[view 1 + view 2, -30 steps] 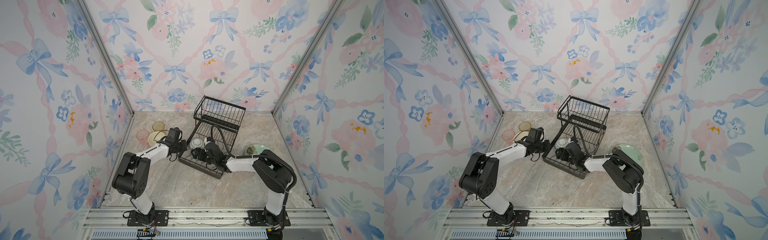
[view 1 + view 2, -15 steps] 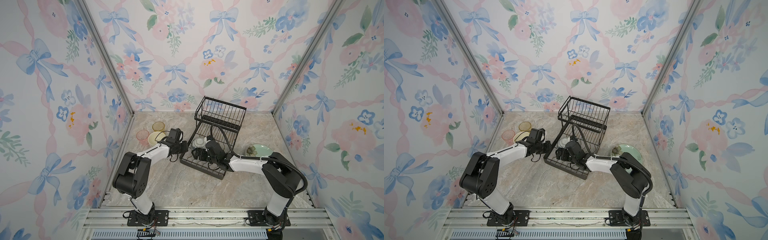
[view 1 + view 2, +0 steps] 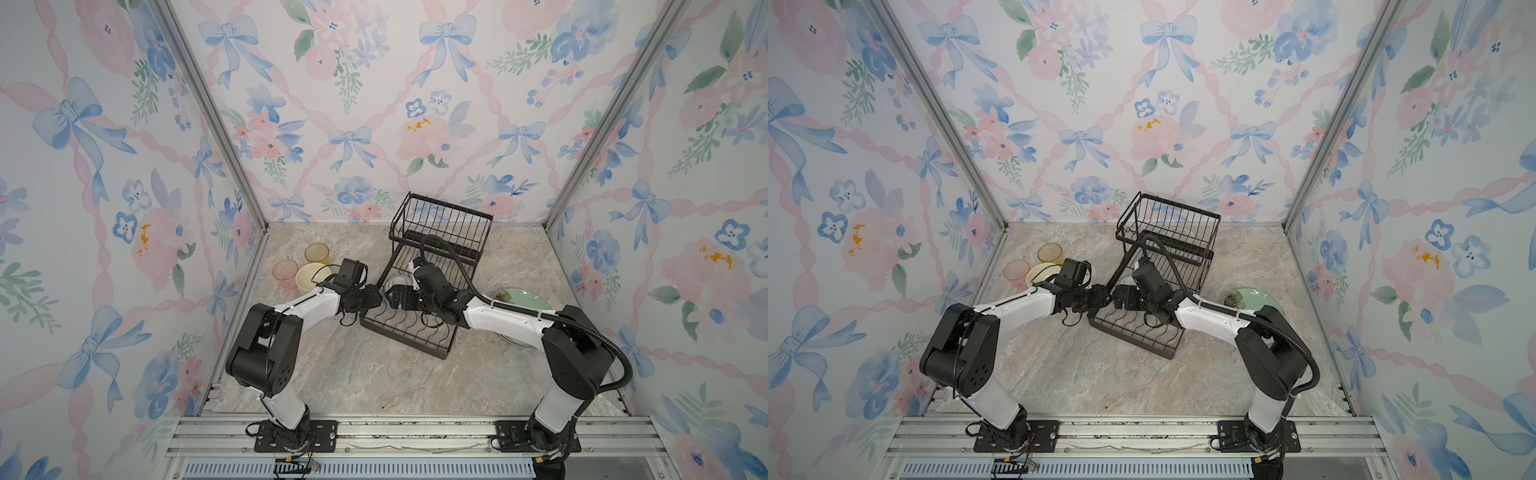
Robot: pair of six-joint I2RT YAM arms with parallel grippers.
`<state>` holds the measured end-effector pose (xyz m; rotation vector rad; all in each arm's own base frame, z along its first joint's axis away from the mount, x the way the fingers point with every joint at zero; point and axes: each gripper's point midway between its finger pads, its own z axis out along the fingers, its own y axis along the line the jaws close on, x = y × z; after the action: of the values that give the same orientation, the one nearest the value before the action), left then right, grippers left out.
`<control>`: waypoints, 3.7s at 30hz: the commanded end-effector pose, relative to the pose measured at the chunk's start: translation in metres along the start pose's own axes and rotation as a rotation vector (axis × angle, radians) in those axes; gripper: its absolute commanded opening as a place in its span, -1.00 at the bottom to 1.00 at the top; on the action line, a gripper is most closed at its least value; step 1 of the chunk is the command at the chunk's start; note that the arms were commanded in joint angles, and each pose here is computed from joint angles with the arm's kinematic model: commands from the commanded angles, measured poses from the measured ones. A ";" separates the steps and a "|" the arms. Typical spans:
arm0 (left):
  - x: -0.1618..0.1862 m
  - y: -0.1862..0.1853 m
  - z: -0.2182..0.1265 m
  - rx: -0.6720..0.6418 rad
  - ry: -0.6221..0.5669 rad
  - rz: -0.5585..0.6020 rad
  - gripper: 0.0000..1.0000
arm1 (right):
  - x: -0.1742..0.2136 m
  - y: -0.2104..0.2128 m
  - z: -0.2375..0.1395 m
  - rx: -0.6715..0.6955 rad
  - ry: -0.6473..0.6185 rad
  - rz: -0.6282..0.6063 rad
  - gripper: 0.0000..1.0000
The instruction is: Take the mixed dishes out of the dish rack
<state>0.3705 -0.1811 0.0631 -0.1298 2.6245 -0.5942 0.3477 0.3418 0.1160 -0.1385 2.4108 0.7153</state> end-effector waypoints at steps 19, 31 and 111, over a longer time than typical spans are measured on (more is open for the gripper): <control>-0.027 -0.007 -0.054 0.056 -0.125 -0.088 0.96 | -0.015 -0.039 0.035 0.018 0.057 -0.076 0.94; -0.017 0.013 -0.088 0.038 -0.182 -0.110 0.96 | -0.031 -0.037 0.059 -0.170 0.029 -0.051 0.94; -0.021 0.021 -0.075 0.012 -0.151 -0.124 0.96 | 0.037 0.006 0.043 -0.209 0.225 0.178 0.94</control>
<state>0.3531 -0.1269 0.1213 -0.3318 2.4755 -0.6147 0.3496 0.3783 0.0807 -0.1020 2.5059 1.1564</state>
